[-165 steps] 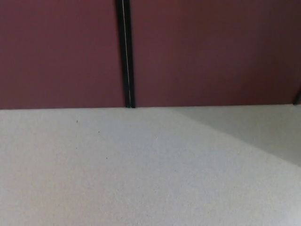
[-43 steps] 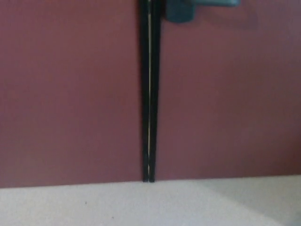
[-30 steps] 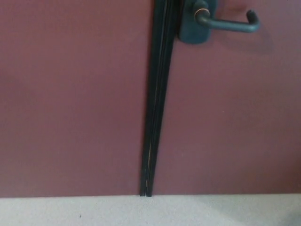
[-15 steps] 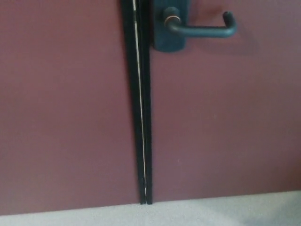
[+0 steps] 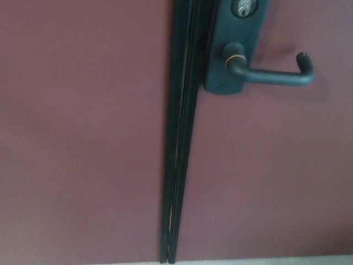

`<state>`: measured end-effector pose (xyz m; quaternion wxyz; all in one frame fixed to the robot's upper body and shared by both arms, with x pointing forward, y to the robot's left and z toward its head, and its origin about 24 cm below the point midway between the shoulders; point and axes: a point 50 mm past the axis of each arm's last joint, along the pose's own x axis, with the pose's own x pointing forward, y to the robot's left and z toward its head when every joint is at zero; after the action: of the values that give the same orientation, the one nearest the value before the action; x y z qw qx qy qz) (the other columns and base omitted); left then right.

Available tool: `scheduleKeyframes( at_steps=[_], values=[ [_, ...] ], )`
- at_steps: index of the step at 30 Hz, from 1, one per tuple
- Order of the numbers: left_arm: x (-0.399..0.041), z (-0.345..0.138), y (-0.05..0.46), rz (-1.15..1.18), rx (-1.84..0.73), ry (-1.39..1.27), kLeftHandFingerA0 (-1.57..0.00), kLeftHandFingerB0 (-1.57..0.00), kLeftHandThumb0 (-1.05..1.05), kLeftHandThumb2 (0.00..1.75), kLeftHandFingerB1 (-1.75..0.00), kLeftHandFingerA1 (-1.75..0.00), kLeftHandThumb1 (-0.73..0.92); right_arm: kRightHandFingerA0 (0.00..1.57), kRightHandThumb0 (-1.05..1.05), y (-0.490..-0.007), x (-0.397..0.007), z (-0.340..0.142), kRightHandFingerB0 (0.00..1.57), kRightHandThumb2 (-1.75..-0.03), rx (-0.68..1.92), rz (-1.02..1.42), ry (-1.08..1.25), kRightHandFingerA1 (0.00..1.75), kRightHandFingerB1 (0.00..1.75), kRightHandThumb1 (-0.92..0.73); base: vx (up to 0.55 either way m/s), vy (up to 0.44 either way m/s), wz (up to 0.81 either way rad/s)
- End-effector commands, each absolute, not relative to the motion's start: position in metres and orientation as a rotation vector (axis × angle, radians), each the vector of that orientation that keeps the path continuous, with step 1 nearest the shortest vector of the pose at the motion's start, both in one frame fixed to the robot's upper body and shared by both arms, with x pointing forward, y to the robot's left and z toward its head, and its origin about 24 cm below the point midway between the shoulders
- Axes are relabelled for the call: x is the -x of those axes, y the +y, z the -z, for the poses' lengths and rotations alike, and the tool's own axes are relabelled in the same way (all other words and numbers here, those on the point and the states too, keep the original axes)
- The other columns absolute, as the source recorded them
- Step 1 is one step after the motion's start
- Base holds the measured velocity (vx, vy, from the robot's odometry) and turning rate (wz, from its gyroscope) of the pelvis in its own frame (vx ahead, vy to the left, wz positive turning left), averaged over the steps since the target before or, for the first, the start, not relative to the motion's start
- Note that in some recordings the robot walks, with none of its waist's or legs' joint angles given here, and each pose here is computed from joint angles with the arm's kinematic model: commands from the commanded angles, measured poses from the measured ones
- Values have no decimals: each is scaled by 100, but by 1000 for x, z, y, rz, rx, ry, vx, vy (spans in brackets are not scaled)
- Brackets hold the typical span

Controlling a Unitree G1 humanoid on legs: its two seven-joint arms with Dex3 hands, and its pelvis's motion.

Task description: The robot walks towards the door handle and put its right hand on it and twist the handle

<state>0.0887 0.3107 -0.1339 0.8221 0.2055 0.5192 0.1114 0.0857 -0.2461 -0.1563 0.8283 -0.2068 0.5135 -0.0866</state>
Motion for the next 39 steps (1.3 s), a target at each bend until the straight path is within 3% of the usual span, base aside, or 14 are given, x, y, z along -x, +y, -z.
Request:
scheduleKeyframes(
  at_steps=[1, 20, 39],
  values=[
    [-88, 135, 309, -228, -445, 1110, -59, -41, -28, 59, -38, -46, 64, 68, -24, -247, -85, 156, 52, -59, 423, 191, 1095, 45, 39, -63, 267, -263, -35],
    [-86, 135, 310, -226, -452, 1117, -59, -41, -28, 59, -38, -46, 65, 68, -24, -248, -86, 156, 53, -59, 439, 154, 1093, 44, 39, -65, 211, 92, 5],
    [-90, 134, 311, -232, -448, 1110, -60, -41, -28, 60, -38, -47, 66, 69, -24, -246, -91, 156, 54, -59, 429, 159, 1084, 45, 39, -65, 15, -9, -2]
  ],
)
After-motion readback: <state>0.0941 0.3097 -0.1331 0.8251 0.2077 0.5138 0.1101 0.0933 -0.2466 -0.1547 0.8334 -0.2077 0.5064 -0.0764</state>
